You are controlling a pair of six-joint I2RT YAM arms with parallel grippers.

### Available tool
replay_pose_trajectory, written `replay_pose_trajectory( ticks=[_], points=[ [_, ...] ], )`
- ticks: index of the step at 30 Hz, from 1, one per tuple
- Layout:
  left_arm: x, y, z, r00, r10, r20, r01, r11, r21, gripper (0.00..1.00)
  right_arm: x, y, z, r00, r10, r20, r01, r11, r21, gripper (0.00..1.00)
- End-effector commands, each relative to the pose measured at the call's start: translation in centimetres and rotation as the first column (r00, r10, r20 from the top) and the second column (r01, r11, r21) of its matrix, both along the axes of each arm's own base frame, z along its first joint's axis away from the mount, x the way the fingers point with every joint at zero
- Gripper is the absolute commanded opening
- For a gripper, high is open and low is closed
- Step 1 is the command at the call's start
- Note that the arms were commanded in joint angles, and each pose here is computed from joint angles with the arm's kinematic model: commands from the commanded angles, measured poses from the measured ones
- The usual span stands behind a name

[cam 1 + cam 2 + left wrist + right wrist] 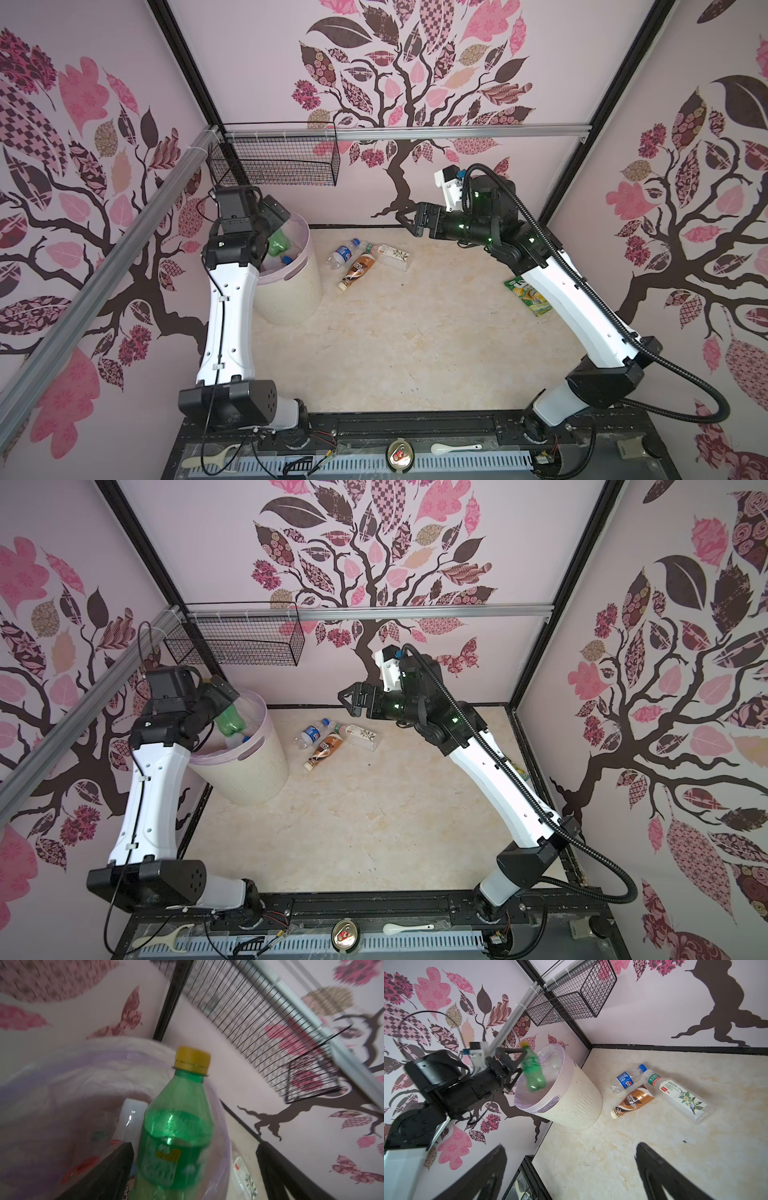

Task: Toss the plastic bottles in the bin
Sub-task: 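Carry the green bottle with the left gripper over the bin and release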

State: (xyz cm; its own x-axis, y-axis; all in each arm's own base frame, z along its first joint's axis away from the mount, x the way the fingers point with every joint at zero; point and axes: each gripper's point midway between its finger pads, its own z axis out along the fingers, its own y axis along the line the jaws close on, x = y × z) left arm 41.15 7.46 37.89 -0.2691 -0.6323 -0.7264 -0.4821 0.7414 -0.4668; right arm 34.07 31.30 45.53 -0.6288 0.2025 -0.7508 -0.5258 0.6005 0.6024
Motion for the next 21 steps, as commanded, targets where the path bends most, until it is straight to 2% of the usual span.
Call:
replay_pose_trajectory(
  ticks=[1,3,7,14,17,21],
  points=[
    [-2.6,-1.5,10.2,0.961,-0.025,0.274,0.04,0.998,-0.049,0.98,0.1,0.3,-0.6,1.0,0.009,-0.024,-0.009,1.0,-0.002,0.99],
    [-2.7,-2.4,13.7,0.941,-0.047,0.336,0.064,0.997,-0.04,0.98,0.2,0.6,-0.8,0.999,0.02,-0.036,-0.02,1.0,0.006,0.99],
    [-1.9,-5.4,15.3,0.926,-0.128,0.356,0.135,0.991,0.004,0.98,0.2,0.6,-0.8,0.999,0.018,-0.037,-0.017,1.0,0.007,0.99],
    [-0.8,-12.0,13.1,0.914,-0.282,0.29,0.263,0.959,0.105,0.98,-0.3,-0.7,-1.2,1.0,-0.016,-0.021,0.016,1.0,-0.027,1.0],
    [-0.2,-16.0,11.9,0.891,-0.382,0.244,0.347,0.921,0.176,0.98,-0.6,-1.6,-1.5,0.999,-0.042,-0.01,0.041,0.998,-0.053,1.0],
    [1.2,-20.8,8.4,0.86,-0.489,0.144,0.452,0.862,0.23,0.98,-0.7,-2.9,-1.9,0.996,-0.084,0.003,0.084,0.993,-0.082,1.0]
  ],
)
